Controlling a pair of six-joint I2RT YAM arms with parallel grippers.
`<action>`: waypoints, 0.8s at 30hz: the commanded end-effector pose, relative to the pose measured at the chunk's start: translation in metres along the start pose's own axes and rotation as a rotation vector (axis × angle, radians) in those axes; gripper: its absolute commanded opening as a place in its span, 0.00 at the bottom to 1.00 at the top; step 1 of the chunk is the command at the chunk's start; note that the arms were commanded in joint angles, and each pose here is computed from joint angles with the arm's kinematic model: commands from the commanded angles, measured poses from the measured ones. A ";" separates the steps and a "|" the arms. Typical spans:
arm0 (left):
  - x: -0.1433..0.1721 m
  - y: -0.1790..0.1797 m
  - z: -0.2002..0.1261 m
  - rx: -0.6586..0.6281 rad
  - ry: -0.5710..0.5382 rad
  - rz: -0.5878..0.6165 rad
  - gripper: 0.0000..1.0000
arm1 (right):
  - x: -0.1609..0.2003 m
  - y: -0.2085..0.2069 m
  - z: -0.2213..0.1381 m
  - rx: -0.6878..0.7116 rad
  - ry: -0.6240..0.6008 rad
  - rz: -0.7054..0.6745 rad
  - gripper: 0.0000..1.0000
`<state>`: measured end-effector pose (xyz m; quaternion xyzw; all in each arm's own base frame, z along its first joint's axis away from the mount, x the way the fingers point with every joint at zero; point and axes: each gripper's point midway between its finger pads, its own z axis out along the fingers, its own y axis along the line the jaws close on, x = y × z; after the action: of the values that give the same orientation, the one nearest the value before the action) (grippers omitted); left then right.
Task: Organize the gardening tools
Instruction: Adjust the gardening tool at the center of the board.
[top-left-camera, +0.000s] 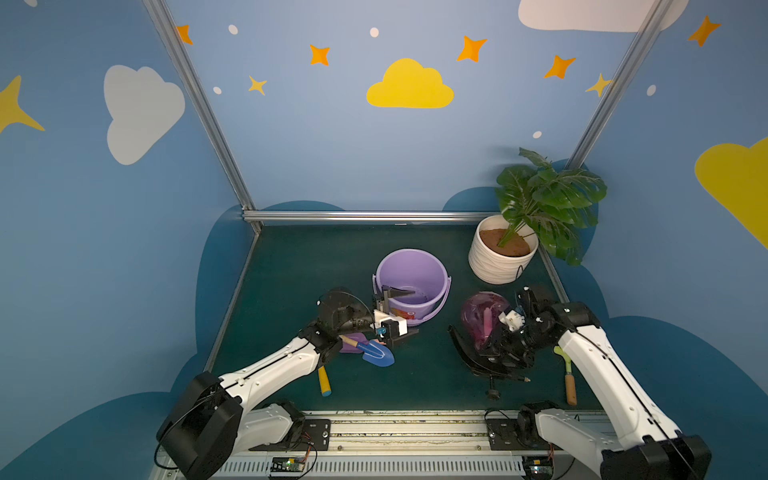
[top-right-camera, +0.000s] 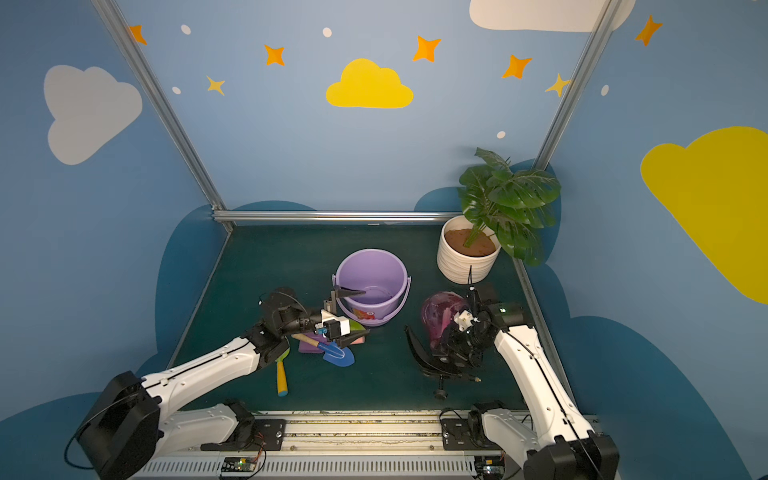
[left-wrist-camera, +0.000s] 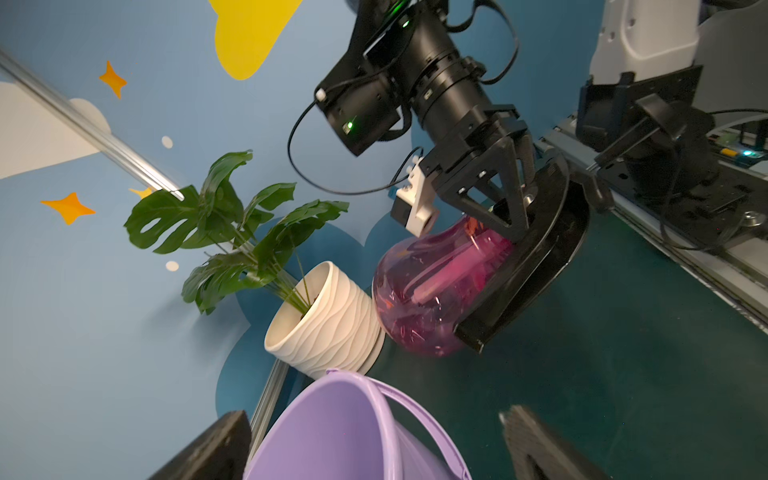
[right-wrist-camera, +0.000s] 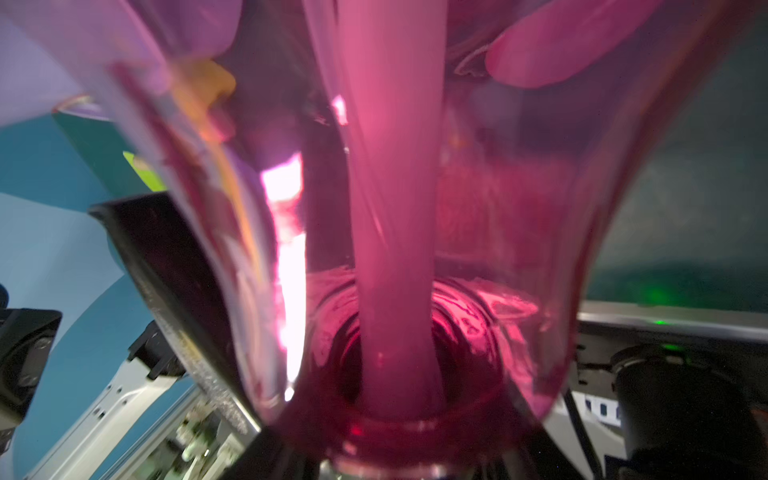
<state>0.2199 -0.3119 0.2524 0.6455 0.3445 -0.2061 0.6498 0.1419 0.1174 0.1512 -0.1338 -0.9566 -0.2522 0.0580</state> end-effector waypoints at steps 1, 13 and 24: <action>-0.010 -0.015 0.010 0.084 -0.041 0.064 1.00 | 0.027 0.015 -0.006 -0.066 0.170 0.054 0.00; -0.005 -0.072 0.052 0.293 0.007 0.177 0.94 | 0.039 0.027 -0.012 -0.050 0.366 0.178 0.00; -0.024 -0.094 0.072 0.381 -0.058 0.169 0.84 | 0.039 0.028 -0.015 -0.038 0.376 0.184 0.00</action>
<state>0.1553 -0.3858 0.1983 0.7713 0.2349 -0.2209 0.5488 0.1172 0.1382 0.1741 -0.1776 -0.9140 -0.2716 0.2436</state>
